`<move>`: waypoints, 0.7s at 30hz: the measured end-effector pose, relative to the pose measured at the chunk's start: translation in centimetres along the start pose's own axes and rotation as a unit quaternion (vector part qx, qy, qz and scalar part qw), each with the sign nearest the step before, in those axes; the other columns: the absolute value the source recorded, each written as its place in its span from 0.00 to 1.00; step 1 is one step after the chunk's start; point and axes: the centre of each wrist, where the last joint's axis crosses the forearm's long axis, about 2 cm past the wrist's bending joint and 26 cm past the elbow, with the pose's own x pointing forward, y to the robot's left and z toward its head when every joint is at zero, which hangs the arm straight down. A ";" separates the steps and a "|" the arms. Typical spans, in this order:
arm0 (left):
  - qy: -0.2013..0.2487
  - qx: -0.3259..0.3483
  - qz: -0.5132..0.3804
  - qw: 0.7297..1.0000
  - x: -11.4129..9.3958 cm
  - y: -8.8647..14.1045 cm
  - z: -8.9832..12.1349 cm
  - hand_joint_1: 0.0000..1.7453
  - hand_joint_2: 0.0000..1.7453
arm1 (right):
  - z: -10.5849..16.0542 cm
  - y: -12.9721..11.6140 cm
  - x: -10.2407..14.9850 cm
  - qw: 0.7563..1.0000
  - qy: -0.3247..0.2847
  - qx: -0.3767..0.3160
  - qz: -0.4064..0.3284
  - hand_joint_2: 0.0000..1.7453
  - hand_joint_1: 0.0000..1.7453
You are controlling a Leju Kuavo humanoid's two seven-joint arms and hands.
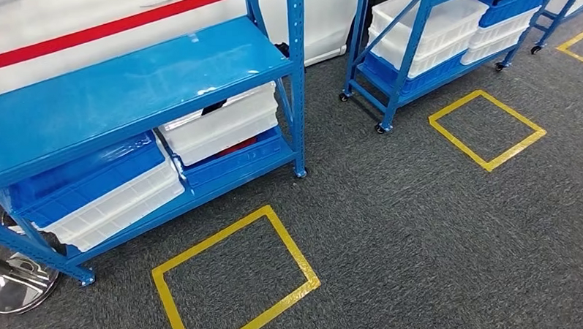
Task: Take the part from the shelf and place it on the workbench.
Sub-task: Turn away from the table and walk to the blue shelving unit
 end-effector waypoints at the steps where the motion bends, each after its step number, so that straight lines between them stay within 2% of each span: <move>1: 0.001 0.000 0.000 1.000 -0.1 0.0 0.0 0.00 0.00 | 0.0 0.0 0.0 1.000 0.000 -0.001 -0.001 0.00 0.00; 10: 0.008 0.000 -0.001 1.000 -0.2 -0.1 0.0 0.00 0.00 | 0.4 0.6 -0.4 1.000 0.003 0.004 0.001 0.00 0.00; 21: 0.004 0.003 0.003 1.000 -0.3 -0.1 0.1 0.00 0.00 | 0.2 0.3 -0.1 1.000 -0.002 0.006 0.010 0.00 0.00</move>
